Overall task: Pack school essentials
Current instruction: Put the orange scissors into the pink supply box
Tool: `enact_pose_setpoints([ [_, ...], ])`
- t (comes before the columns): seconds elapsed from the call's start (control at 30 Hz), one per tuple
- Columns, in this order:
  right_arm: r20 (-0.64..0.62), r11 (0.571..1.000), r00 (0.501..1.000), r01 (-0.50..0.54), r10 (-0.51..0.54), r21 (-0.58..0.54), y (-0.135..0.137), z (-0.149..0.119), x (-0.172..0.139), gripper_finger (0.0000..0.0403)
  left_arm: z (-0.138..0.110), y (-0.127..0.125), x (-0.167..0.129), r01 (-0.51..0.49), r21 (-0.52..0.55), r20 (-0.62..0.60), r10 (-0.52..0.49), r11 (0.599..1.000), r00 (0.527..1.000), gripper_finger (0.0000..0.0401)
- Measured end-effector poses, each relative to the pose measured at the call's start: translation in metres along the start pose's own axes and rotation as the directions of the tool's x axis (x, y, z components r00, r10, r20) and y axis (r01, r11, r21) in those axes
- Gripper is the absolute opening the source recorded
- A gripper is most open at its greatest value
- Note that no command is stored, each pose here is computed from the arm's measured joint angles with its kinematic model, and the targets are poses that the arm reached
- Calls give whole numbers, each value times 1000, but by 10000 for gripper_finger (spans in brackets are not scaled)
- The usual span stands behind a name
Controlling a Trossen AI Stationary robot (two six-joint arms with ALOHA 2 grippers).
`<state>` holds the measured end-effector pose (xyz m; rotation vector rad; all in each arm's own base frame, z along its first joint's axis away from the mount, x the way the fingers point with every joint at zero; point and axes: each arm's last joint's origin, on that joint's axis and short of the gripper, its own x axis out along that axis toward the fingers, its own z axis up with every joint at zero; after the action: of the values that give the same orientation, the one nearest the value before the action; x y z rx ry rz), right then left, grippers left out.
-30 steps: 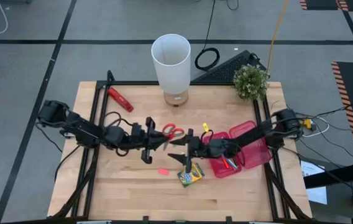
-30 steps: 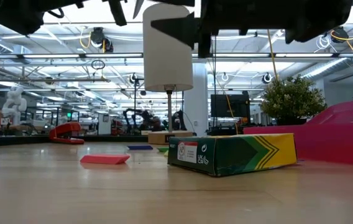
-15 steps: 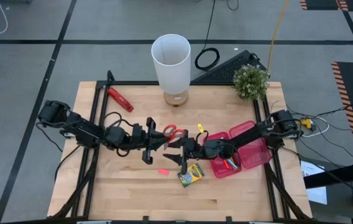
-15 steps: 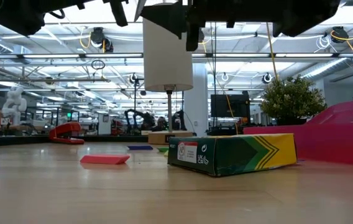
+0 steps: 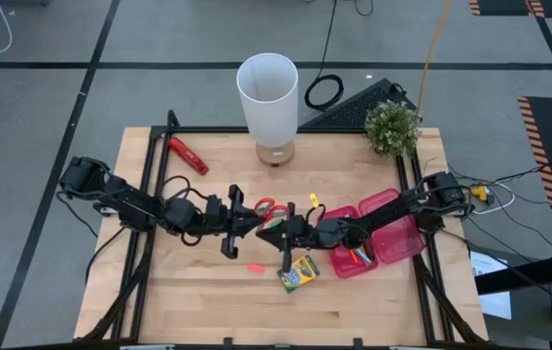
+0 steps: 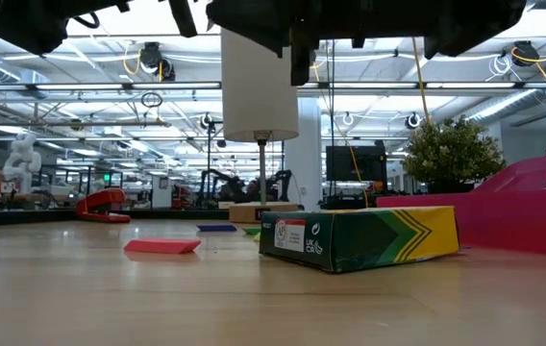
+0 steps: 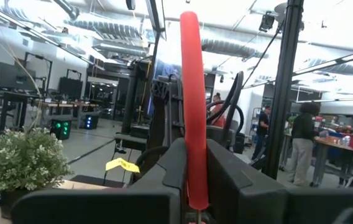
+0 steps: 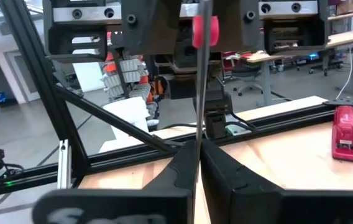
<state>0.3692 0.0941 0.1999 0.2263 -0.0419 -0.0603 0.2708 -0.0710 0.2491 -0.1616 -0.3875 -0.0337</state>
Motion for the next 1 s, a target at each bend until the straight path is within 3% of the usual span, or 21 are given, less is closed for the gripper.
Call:
enact_pose_setpoints([
  [0.2,-46,1000,999,9,-9,-11,0,7,-4,3,0,-1,0,4,55,-4,-3,998,1000,57],
  [0.33,-122,999,992,13,-17,-33,4,17,-13,2,3,-2,-2,13,51,-43,-11,999,999,118],
  [0.6,-304,999,952,31,-25,13,14,40,-44,1,11,0,-13,26,78,-266,-5,997,964,244],
  [0.77,-483,994,875,78,-30,80,23,45,-75,1,19,3,-31,27,63,-442,3,998,897,267],
  [1.0,-698,951,716,204,17,232,28,54,-122,0,7,-5,-54,25,36,-659,5,999,752,246],
])
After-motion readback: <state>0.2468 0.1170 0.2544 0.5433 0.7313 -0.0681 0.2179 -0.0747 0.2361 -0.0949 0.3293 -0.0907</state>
